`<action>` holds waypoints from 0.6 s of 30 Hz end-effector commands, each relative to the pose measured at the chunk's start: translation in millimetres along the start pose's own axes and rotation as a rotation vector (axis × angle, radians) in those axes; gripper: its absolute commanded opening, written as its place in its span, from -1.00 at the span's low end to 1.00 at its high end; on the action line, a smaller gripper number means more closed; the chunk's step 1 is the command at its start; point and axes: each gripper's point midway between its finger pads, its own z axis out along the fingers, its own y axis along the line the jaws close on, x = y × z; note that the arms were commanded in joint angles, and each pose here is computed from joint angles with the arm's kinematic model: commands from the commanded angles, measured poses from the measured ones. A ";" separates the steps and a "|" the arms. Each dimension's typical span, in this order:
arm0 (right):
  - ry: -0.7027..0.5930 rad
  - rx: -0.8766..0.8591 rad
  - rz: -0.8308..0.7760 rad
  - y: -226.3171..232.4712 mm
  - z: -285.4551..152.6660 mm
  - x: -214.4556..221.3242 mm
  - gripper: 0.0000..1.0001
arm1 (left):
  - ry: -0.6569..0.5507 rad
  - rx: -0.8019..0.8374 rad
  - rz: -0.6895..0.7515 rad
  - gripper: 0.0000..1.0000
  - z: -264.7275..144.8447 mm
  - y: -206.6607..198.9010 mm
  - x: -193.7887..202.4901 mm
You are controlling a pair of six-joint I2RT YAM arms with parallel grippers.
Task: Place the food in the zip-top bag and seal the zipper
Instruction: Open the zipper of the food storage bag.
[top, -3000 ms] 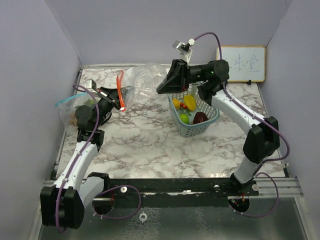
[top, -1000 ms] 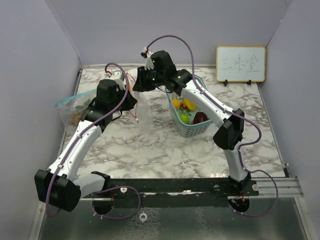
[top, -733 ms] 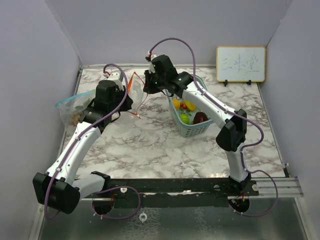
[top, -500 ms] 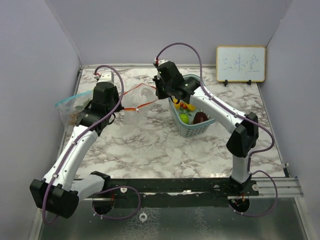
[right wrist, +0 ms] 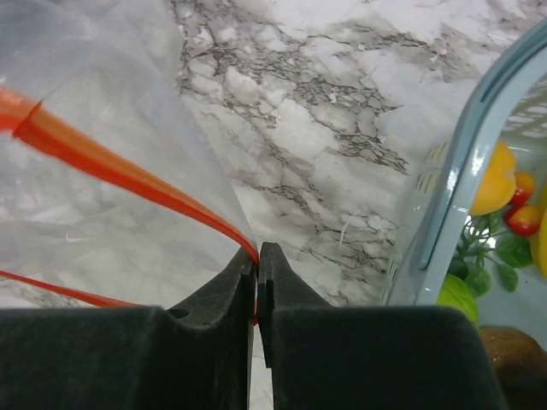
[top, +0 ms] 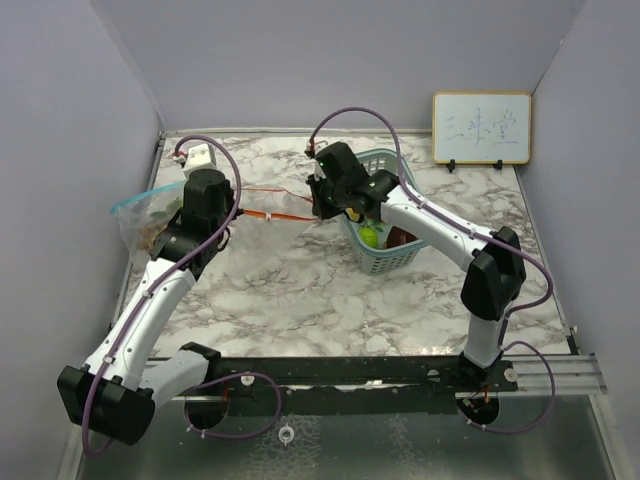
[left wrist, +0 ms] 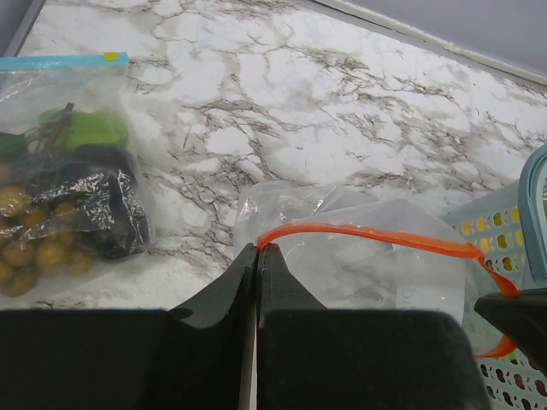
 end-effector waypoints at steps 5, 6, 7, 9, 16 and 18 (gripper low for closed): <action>-0.129 -0.263 -0.075 47.3 -30.9 -55.0 -0.20 | -0.020 0.104 -0.080 -1.00 12.9 -20.9 5.9; -0.132 -0.267 -0.076 49.5 -34.2 -60.8 -0.17 | -0.013 0.110 -0.084 -1.00 15.0 -22.3 8.6; -0.135 -0.268 -0.081 51.2 -38.3 -68.1 -0.14 | -0.005 0.119 -0.083 -1.00 16.4 -24.3 11.2; -0.137 -0.264 -0.082 52.2 -45.3 -77.9 -0.09 | 0.001 0.130 -0.080 -1.00 18.3 -26.8 12.9; -0.157 -0.031 0.023 -23.3 -69.6 -88.7 0.67 | -0.024 0.095 -0.046 -1.00 15.9 -20.7 2.1; -0.080 0.061 0.098 -69.3 -67.6 -69.7 0.66 | -0.039 0.097 -0.041 -1.00 13.7 -21.4 -4.7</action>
